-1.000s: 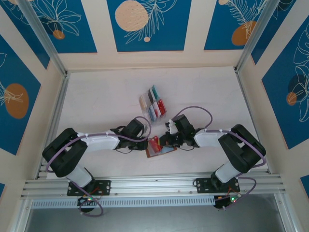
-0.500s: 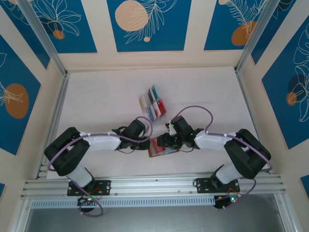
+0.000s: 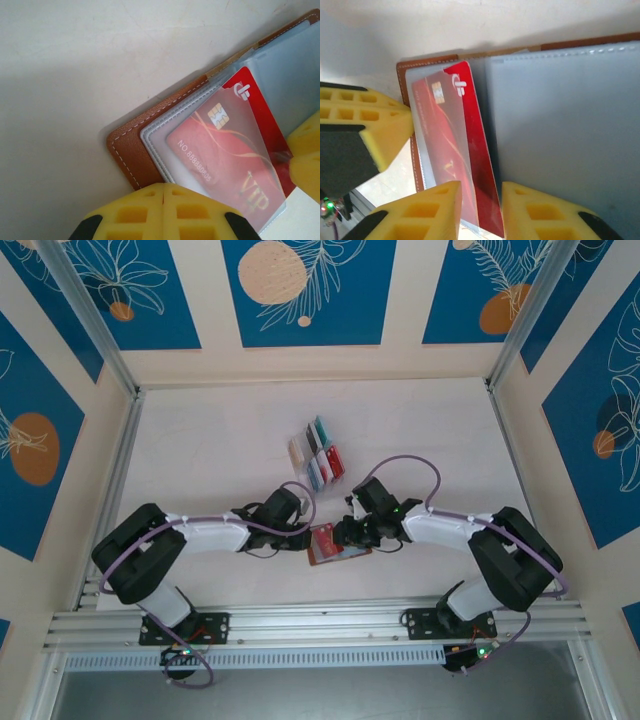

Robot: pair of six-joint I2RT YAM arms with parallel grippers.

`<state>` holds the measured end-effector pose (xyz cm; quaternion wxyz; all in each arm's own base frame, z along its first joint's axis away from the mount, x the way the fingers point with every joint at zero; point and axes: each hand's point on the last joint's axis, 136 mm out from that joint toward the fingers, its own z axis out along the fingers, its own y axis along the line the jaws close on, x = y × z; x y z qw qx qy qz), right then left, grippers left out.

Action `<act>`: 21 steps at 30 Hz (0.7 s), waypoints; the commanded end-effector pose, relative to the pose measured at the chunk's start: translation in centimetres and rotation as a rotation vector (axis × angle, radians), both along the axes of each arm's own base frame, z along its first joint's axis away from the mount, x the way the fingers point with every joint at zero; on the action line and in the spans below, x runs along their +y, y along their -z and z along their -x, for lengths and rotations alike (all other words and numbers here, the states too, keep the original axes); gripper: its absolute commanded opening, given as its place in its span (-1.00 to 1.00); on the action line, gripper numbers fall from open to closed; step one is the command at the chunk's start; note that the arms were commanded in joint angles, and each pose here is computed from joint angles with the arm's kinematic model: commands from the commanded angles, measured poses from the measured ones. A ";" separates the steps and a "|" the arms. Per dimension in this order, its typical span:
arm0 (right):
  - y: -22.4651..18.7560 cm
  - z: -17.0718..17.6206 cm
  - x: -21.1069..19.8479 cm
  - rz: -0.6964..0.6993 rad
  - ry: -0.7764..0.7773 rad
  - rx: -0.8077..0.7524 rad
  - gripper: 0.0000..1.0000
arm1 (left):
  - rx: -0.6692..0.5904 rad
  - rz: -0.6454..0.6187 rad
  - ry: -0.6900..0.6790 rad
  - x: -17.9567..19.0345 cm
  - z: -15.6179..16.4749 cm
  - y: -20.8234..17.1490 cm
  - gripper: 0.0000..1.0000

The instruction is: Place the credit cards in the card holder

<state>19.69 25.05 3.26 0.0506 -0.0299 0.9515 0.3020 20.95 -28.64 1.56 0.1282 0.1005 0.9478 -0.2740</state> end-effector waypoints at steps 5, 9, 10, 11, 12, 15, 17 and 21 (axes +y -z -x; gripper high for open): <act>0.0 0.2 0.6 0.015 -0.026 0.008 -0.72 | 0.171 -0.198 0.006 4.2 4.5 5.5 -0.94; -0.1 0.2 1.1 0.007 -0.039 0.006 -0.85 | 0.173 -0.194 0.005 4.1 4.6 5.6 -0.94; -0.2 0.2 1.4 0.003 -0.046 0.005 -0.86 | 0.171 -0.192 0.005 4.1 4.5 5.6 -0.94; -0.2 0.2 1.6 -0.001 -0.052 0.005 -0.86 | 0.171 -0.191 0.006 4.1 4.5 5.5 -0.94; -0.2 0.3 1.9 -0.004 -0.060 0.008 -0.86 | 0.172 -0.191 0.006 4.1 4.6 5.6 -0.94; -0.2 0.4 2.7 -0.012 -0.082 0.009 -0.84 | 0.171 -0.188 0.007 4.0 4.5 5.4 -0.94; -0.2 0.5 2.8 -0.008 -0.091 0.013 -0.79 | 0.168 -0.187 0.006 4.0 4.5 5.4 -0.94; -0.7 0.4 1.7 0.057 -0.092 -0.006 -0.51 | 0.162 -0.196 0.005 4.3 4.5 5.3 -0.94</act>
